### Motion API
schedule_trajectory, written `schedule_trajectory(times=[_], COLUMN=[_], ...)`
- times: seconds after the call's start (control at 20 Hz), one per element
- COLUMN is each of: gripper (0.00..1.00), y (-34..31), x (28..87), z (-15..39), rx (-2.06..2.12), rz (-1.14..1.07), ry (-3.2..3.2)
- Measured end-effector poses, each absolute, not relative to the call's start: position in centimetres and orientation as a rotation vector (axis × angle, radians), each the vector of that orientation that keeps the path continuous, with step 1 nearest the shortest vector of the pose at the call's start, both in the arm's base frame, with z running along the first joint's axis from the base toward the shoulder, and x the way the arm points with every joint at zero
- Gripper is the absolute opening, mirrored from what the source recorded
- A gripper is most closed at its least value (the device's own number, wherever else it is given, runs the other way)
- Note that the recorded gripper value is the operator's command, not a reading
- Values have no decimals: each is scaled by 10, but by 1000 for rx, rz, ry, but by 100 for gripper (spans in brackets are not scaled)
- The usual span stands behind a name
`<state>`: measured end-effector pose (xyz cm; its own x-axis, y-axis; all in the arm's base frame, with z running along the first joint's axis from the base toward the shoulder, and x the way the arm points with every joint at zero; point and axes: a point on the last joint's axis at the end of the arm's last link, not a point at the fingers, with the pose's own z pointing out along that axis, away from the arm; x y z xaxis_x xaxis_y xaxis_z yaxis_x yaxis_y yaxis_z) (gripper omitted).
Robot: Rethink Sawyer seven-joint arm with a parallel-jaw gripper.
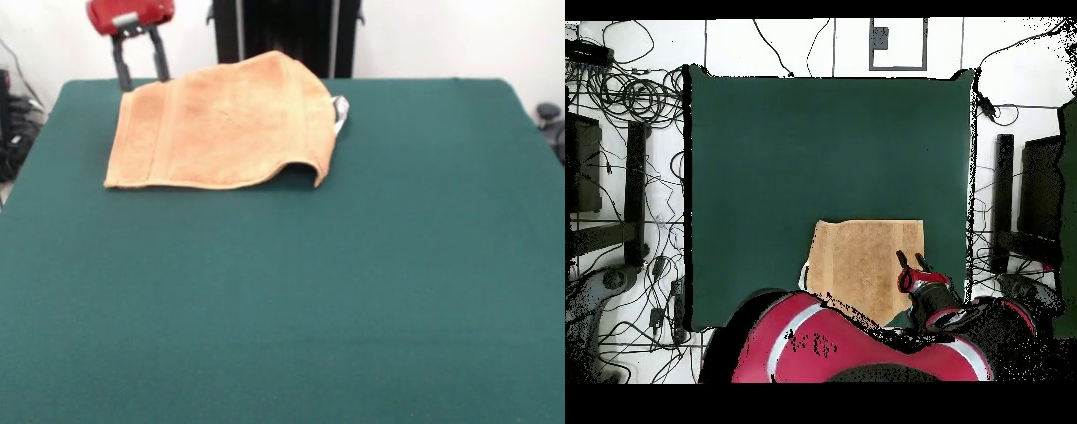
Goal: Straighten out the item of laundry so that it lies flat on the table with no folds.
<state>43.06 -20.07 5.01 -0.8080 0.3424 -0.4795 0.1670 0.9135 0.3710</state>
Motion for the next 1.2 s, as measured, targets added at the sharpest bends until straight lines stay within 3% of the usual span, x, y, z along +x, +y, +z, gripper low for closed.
schedule_trajectory(times=[0.35,1.2], gripper=[100,100], y=[-173,-137], x=[443,442], z=[25,7], rx=[342,129], rz=[703,833], ry=[2424,2541])
